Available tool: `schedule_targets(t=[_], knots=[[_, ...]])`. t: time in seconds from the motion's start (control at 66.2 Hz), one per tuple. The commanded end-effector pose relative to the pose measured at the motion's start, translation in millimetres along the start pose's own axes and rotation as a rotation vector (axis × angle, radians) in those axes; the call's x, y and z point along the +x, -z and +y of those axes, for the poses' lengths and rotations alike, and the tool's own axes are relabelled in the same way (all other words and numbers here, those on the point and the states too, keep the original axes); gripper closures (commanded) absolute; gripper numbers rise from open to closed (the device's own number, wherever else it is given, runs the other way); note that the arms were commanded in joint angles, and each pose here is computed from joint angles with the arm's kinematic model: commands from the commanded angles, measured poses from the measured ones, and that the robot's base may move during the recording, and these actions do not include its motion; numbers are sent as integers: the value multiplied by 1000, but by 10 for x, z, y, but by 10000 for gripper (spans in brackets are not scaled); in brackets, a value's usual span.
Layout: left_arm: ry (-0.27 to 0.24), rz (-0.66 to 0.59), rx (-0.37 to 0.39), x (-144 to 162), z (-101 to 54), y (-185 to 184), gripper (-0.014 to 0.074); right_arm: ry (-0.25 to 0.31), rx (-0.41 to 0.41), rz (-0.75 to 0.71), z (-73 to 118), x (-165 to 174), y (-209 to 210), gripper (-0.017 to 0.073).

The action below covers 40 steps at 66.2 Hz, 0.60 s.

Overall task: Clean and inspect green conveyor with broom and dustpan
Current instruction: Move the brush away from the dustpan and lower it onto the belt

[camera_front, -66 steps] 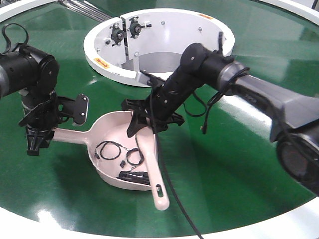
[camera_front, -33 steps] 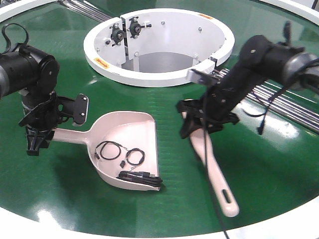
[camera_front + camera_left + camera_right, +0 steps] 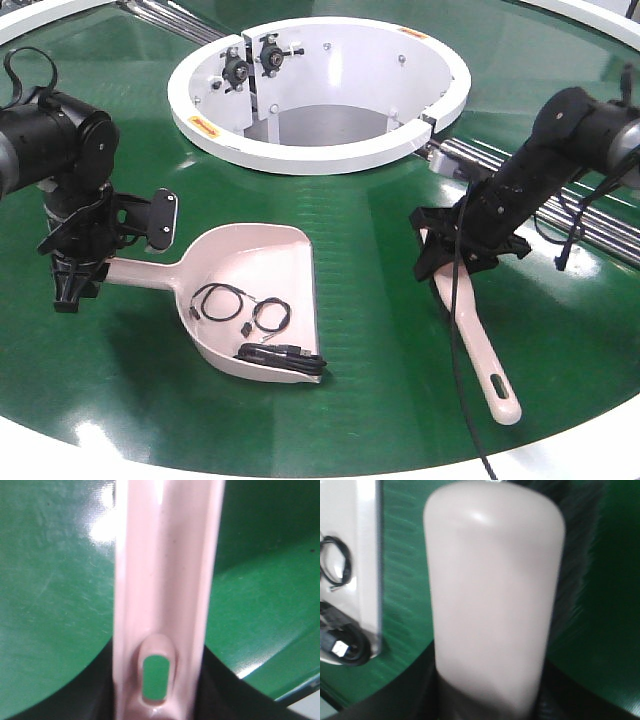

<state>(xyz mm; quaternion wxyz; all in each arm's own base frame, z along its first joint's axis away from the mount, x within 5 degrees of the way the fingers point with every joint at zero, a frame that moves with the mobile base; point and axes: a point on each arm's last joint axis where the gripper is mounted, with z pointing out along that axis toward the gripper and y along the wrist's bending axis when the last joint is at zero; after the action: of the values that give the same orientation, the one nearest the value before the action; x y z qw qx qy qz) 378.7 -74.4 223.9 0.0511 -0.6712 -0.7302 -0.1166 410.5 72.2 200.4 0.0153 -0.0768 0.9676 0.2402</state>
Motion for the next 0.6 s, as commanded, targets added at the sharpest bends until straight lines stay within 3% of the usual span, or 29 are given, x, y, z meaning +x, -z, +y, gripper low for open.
schedule_targets(t=[0.0, 0.257, 0.589], knots=[[31, -21, -48, 57, -15, 259, 600, 53, -60, 19, 79, 26, 122, 560], [31, -21, -48, 57, -15, 259, 600, 26, -78, 76, -51, -12, -137, 560], [31, -21, -48, 57, -15, 259, 600, 33, -73, 77, -63, -14, -149, 517]])
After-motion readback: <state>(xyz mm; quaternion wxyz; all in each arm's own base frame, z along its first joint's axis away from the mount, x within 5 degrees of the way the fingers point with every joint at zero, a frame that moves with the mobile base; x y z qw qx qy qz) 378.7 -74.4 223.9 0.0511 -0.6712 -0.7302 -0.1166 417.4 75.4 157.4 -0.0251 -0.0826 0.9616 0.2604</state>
